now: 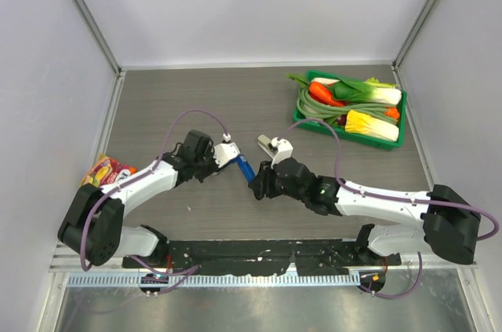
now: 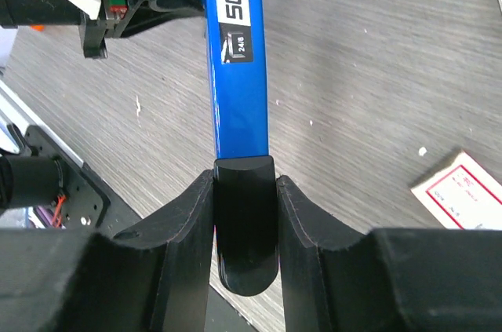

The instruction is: Unload the staples from the stapler

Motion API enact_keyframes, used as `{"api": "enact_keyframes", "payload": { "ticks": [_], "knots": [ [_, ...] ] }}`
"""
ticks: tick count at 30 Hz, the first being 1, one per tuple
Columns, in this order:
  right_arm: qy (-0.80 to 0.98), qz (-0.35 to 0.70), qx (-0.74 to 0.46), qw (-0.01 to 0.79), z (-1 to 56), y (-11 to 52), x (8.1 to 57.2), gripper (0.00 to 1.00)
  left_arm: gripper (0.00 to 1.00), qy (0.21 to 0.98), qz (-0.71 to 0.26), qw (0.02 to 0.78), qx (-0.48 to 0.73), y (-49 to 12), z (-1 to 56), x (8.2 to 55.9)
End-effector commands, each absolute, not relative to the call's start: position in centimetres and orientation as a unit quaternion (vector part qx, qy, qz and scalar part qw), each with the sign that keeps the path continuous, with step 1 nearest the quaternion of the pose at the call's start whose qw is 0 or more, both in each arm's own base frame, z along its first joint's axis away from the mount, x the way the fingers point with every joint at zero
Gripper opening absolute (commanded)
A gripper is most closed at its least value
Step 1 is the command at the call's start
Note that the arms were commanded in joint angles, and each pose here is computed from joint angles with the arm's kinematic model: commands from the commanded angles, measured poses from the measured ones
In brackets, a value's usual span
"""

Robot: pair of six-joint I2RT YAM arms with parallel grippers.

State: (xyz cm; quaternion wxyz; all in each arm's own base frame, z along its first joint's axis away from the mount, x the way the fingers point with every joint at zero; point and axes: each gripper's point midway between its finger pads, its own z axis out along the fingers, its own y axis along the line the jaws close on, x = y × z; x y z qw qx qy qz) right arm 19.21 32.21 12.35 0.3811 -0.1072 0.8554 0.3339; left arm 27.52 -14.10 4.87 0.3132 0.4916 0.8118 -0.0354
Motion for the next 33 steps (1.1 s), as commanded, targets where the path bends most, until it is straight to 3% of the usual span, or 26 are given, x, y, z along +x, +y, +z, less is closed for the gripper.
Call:
{"api": "enact_keyframes", "payload": {
  "ticks": [1,19,25,33],
  "knots": [
    [0.851,0.318,-0.089,0.408,13.2,30.1,19.4,0.01,0.00,0.792,0.084,0.357,0.489,-12.4,6.1,30.3],
    [0.851,0.293,-0.089,0.428,13.2,27.9,19.4,0.01,0.00,0.766,0.157,0.380,0.494,-13.5,6.3,31.2],
    [0.824,0.282,-0.102,0.481,17.4,31.1,22.8,0.01,0.00,0.804,0.056,0.365,0.467,-16.3,9.7,30.6],
    [0.780,0.240,-0.078,0.572,24.6,33.9,30.3,0.01,0.04,0.797,-0.174,0.312,0.487,-21.1,15.2,24.8]
  ]
}}
